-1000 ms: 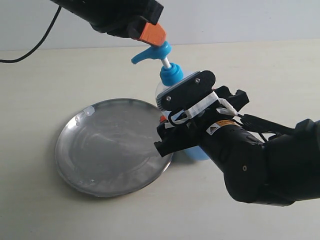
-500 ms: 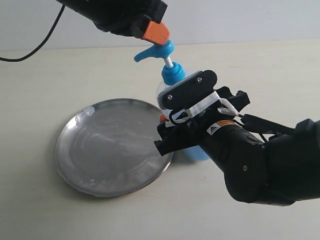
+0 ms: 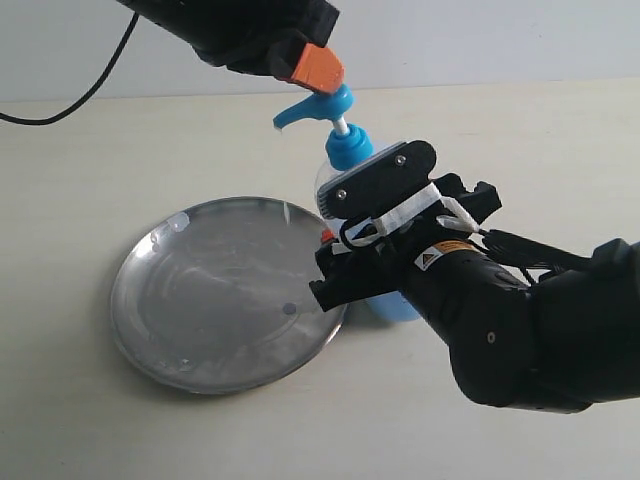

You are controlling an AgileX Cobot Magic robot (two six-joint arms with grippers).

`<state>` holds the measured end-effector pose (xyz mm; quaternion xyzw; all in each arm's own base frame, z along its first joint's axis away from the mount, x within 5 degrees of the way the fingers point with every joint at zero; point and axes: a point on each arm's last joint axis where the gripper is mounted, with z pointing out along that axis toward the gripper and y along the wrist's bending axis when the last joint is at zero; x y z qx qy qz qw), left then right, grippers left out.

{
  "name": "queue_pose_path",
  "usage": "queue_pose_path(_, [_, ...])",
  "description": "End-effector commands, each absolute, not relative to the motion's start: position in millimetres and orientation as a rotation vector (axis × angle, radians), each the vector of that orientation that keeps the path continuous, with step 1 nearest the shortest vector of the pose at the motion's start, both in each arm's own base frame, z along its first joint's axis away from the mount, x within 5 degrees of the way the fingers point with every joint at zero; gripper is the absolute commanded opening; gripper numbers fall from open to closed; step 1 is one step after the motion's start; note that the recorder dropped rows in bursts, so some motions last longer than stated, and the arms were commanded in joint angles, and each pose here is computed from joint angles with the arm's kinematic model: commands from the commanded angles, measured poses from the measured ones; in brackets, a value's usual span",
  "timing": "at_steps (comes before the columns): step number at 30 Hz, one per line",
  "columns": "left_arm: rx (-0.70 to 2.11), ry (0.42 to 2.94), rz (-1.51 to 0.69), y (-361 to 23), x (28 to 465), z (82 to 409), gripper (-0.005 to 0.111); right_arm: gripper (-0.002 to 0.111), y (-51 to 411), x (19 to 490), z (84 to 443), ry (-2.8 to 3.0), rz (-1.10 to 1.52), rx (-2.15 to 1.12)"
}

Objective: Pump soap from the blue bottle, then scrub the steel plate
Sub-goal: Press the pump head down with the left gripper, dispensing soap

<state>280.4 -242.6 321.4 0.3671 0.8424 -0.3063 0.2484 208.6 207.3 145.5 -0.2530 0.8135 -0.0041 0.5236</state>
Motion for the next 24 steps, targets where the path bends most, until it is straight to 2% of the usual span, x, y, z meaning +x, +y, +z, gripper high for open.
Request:
queue_pose_path(1, [1.130,2.450,-0.833,-247,276,288,0.000,0.000,211,212,159,1.827,-0.023,-0.626])
queue_pose_path(24, [1.167,2.562,-0.818,-248,277,248,0.000,0.000,211,212,159,1.824,-0.025,-0.623])
